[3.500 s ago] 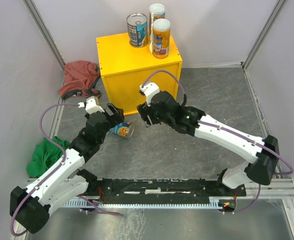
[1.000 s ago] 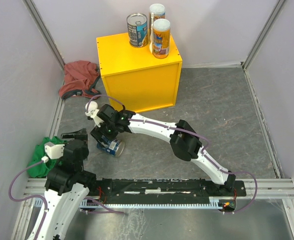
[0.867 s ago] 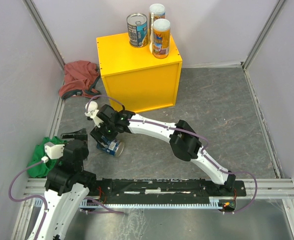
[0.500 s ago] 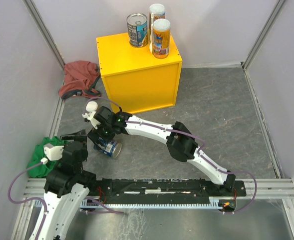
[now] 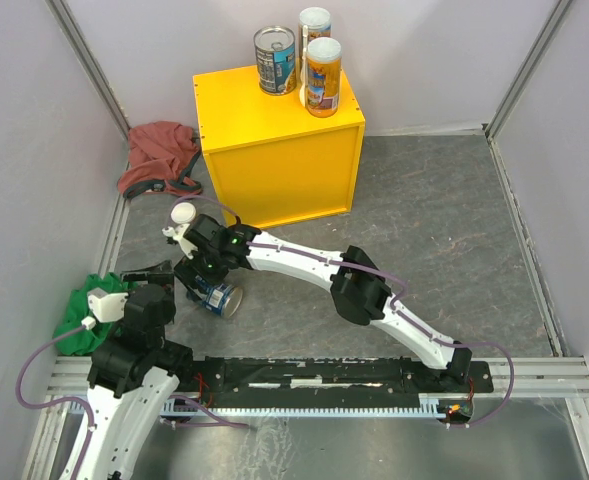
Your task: Place and organize the canned foods onto the counter
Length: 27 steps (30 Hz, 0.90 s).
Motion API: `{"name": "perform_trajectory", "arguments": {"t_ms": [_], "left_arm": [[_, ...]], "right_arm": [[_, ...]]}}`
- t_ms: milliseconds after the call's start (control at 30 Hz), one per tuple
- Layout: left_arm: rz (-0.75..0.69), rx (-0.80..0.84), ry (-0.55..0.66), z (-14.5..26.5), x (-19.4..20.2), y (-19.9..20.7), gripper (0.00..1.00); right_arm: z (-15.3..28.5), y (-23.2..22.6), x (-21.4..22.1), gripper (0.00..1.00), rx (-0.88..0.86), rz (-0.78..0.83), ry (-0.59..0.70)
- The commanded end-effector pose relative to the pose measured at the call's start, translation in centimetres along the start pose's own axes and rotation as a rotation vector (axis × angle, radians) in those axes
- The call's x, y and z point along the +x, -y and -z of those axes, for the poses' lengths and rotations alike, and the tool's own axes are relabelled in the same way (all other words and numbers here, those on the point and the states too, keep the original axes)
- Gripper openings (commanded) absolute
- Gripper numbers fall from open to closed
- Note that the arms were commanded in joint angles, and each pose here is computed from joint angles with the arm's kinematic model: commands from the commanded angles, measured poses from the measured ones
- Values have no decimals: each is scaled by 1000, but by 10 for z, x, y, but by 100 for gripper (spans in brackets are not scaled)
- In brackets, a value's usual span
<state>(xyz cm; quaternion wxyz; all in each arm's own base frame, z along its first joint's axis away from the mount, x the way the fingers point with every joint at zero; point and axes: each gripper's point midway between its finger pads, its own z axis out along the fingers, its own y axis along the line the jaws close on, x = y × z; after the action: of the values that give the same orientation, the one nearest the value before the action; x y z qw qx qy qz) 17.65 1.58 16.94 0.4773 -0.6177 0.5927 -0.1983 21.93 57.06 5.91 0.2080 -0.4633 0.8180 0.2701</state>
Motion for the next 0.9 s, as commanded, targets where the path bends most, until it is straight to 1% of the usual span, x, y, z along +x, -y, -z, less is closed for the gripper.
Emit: {"name": "perform_trajectory", "arguments": {"t_ms": [0, 100, 200, 300, 367, 400, 567, 700, 867], "left_arm": [[65, 38, 18, 5, -7, 12, 97], [67, 39, 18, 4, -7, 12, 97], [68, 42, 19, 4, -7, 12, 97], [74, 47, 23, 4, -8, 12, 96], [77, 52, 31, 5, -10, 13, 96], [80, 56, 32, 5, -11, 14, 96], [79, 64, 40, 5, -12, 16, 96], [71, 66, 32, 4, -9, 19, 96], [67, 72, 27, 1, -6, 23, 96]], "right_arm": [[-30, 41, 94, 88, 166, -39, -292], [-29, 43, 104, 83, 178, -50, -328], [-23, 44, 105, 70, 189, -55, -332], [-12, 42, 95, 60, 196, -54, -280], [3, 41, 82, 51, 204, -55, -228], [9, 41, 76, 49, 207, -57, -207], [47, 42, 45, 43, 221, -84, -77], [76, 43, 24, 42, 229, -97, 28], [105, 50, 11, 42, 263, -105, 116]]}}
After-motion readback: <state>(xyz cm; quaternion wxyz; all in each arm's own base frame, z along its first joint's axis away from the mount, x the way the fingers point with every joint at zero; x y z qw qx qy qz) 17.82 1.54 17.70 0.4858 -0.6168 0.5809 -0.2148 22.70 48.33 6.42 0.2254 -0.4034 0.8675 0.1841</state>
